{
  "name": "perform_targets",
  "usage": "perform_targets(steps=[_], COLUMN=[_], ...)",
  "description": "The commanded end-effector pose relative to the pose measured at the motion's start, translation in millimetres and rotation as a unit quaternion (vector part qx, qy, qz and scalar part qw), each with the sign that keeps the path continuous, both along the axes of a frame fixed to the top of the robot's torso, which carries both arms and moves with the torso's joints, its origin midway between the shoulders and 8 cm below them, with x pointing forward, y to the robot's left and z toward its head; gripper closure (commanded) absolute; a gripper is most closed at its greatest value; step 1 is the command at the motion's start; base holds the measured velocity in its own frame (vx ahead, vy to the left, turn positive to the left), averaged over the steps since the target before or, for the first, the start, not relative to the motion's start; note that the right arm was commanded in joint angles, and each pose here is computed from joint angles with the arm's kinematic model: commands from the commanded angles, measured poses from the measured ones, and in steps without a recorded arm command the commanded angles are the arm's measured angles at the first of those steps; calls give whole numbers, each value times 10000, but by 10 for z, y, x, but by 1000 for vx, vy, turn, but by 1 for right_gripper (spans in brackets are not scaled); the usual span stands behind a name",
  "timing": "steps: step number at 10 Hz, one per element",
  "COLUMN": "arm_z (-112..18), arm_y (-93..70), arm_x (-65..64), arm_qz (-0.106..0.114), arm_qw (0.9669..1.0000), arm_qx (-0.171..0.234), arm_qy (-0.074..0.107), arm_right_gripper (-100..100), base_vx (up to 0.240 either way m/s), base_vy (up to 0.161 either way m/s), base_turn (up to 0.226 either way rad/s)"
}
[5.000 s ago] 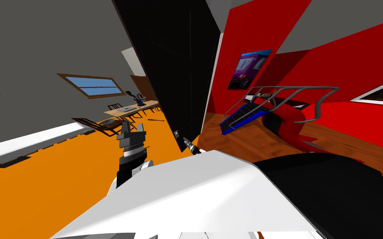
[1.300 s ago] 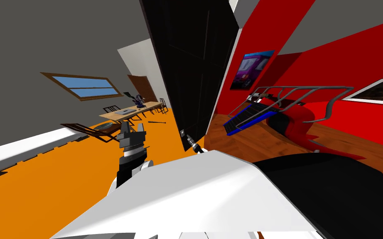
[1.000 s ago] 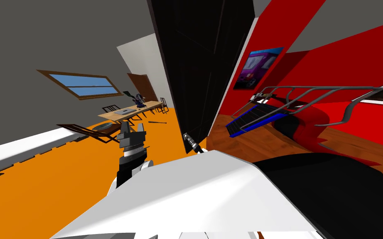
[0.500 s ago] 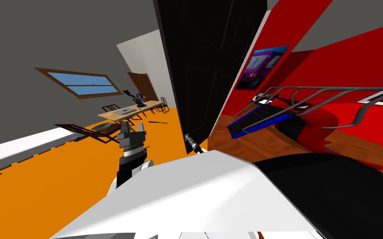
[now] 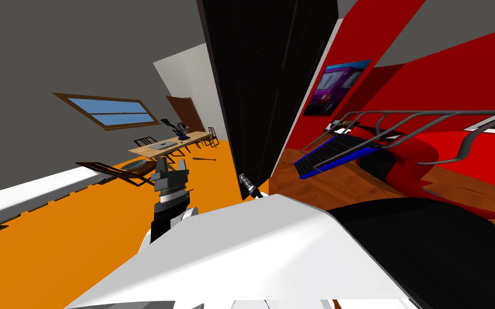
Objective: Push the door open
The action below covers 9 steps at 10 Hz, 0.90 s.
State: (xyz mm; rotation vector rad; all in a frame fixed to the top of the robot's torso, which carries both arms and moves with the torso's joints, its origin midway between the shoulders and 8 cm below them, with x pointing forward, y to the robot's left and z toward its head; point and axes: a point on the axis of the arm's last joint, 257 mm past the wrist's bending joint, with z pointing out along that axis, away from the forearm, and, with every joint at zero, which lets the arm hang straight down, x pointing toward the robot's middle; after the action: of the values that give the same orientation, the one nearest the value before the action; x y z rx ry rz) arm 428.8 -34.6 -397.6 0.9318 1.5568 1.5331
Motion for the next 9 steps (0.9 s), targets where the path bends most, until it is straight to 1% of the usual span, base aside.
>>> perform_targets(steps=[1,4,6,7,9], arm_z=[18,19,28,31,45], arm_y=[-157,-316,-458,-486,-573], arm_x=[85,170,254,273,335], arm_qz=[-164,-369,-590,-643,-832], arm_qw=[9999,9993,9982,9979,9965], arm_qx=[-36,-57,-45,-36,15], arm_qy=[-32,-30,-23,-20,-5], arm_right_gripper=[100,100,100,100,100], base_vx=[123,125,170,148,158], base_vy=[119,157,186,167,145], base_turn=[-61,-61,-74,-76,-58])
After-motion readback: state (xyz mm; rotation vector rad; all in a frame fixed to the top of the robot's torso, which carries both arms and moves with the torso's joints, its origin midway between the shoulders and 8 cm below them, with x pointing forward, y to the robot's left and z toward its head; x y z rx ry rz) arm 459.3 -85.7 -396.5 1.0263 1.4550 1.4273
